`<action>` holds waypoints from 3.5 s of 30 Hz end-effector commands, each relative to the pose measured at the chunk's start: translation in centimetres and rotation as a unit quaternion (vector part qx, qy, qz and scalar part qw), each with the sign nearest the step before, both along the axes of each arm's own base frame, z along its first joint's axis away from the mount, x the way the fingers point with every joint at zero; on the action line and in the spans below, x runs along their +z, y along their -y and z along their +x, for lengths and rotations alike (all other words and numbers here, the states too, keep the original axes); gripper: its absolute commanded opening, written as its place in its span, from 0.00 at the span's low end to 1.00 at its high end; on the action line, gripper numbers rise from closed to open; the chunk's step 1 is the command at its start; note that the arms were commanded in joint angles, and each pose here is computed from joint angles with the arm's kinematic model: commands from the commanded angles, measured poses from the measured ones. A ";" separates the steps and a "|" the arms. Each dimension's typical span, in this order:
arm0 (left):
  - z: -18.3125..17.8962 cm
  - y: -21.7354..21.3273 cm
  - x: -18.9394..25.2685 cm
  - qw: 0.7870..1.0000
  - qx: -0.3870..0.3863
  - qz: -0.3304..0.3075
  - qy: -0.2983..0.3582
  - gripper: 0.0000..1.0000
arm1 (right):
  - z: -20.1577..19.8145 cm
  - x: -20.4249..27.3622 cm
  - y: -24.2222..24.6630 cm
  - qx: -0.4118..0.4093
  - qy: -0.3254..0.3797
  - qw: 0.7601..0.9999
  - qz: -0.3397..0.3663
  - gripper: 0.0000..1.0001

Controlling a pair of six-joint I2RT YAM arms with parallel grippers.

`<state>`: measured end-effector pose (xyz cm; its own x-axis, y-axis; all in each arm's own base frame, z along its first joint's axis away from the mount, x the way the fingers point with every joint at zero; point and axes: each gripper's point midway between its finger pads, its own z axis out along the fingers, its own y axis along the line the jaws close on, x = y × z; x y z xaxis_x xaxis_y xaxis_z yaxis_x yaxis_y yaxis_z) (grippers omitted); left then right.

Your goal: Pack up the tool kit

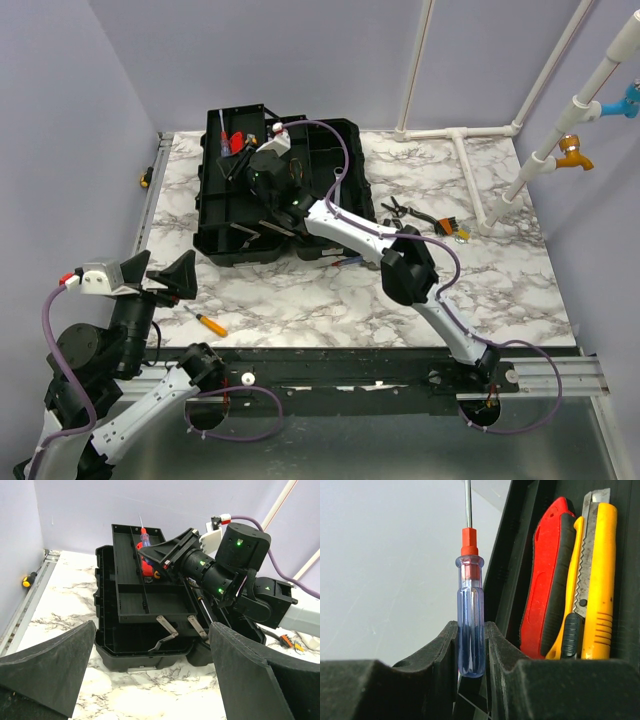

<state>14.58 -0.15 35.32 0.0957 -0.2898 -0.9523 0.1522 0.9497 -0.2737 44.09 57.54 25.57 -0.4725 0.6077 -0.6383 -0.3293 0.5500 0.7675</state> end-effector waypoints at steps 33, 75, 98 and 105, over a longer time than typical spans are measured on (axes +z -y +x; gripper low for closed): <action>2.0 2.6 -0.8 0.999 -0.010 0.015 -0.051 0.98 | -4.3 6.0 13.9 -0.026 0.088 0.989 -0.115 0.58; 15.3 2.2 -5.2 0.941 -0.057 -0.290 -0.167 0.98 | -7.7 -10.7 37.5 -0.136 -0.039 0.963 -0.228 0.60; 18.6 -4.2 -20.3 0.847 0.006 -0.469 -0.250 0.99 | -7.4 -16.5 34.0 -0.051 -0.094 0.963 -0.248 0.59; 18.9 -3.9 -22.1 0.845 0.005 -0.467 -0.260 0.98 | -7.6 -17.3 33.2 -0.033 -0.099 0.965 -0.239 0.56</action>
